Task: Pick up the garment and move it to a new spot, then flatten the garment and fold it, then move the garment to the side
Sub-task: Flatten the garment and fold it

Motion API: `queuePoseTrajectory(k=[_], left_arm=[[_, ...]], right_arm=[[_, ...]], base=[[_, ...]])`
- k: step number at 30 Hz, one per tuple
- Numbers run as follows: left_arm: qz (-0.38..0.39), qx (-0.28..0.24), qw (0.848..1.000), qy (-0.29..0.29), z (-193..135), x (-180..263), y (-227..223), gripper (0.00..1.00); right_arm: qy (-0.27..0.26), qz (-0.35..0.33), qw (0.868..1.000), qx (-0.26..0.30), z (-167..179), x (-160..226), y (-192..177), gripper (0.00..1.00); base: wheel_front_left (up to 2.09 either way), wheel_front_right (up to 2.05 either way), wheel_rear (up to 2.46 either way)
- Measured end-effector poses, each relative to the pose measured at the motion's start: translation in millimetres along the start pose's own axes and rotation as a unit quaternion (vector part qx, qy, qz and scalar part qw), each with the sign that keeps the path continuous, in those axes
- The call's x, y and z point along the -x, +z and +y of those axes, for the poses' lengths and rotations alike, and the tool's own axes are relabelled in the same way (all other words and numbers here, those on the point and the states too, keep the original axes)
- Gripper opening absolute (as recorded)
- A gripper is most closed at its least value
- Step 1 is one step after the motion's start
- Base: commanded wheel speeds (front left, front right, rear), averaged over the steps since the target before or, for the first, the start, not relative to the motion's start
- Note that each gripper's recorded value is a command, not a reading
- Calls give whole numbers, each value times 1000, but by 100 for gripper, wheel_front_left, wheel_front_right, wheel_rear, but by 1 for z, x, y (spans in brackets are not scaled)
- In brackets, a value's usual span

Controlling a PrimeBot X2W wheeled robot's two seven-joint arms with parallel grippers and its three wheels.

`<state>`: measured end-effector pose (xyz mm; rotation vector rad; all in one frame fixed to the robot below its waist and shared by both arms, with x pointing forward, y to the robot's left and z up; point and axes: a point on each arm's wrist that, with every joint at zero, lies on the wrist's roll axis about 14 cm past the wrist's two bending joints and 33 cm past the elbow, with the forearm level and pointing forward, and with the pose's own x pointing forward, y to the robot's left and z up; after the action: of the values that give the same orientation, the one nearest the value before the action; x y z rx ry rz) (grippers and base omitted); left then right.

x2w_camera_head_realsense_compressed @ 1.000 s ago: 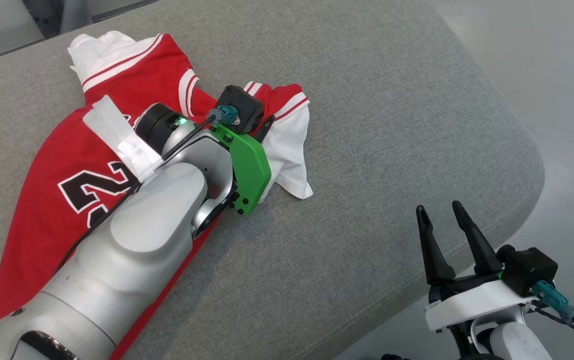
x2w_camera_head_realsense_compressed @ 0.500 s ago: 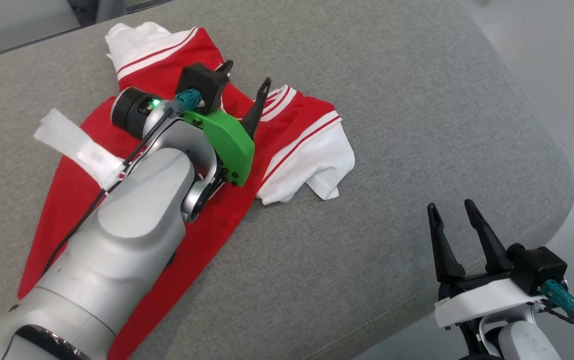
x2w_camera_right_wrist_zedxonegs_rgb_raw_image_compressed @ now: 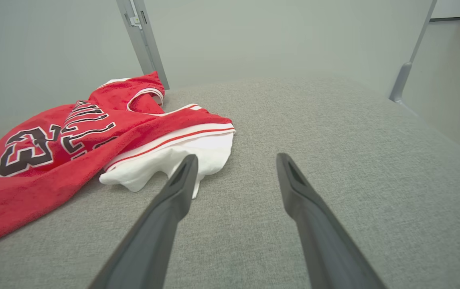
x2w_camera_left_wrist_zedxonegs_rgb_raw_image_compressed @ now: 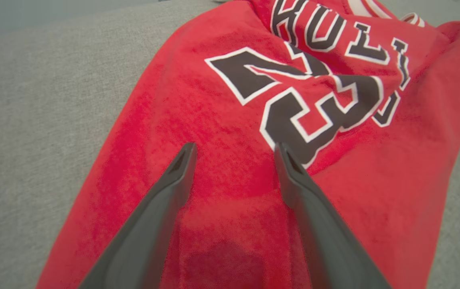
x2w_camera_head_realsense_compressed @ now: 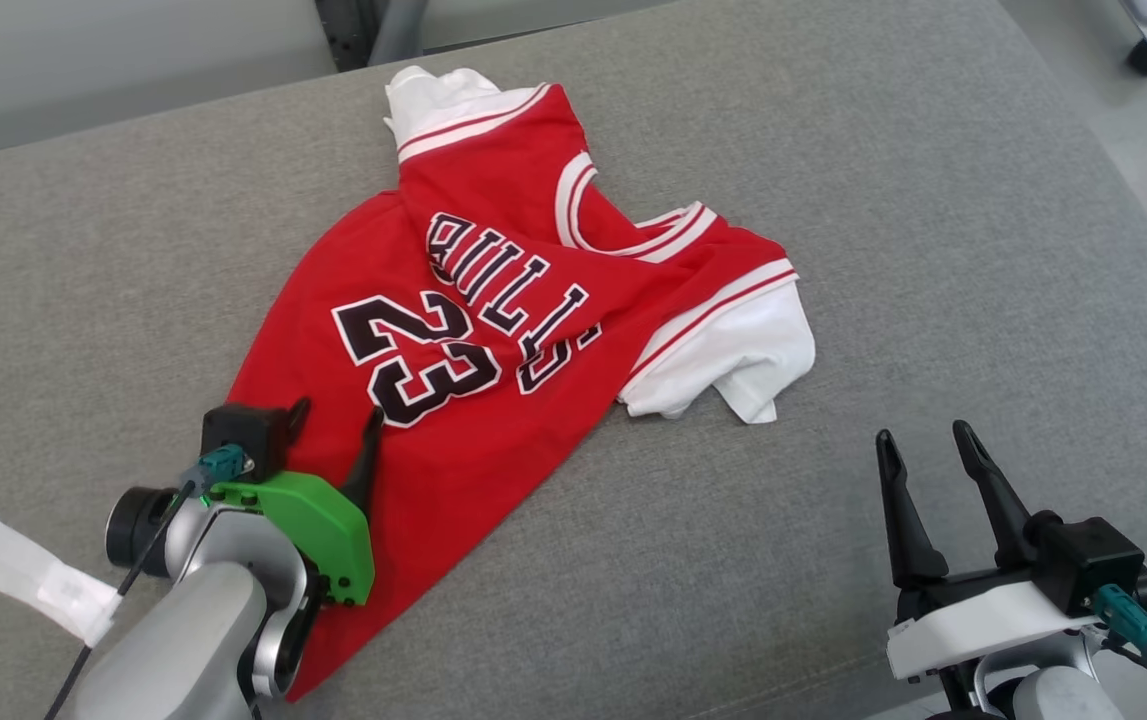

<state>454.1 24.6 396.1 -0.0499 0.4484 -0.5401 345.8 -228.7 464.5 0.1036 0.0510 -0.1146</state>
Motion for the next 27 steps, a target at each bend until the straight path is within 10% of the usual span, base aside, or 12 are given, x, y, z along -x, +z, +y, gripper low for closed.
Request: queuePoseTrajectory(k=[10,12,13,27], left_arm=[[55,37,994,92,46,46,-39,100],[60,37,994,88,45,48,-44,20],[63,36,994,83,44,49,-46,0],[10,26,997,71,48,41,-7,0]], right_arm=[[50,-1,999,-2,31,-9,-2,100],[54,-1,999,-3,34,-10,-2,100],[55,-1,998,-3,35,-10,-2,100],[49,3,999,-4,31,-5,-4,100]], base=[[0,0,0],[0,0,0],[0,0,0],[0,0,0]])
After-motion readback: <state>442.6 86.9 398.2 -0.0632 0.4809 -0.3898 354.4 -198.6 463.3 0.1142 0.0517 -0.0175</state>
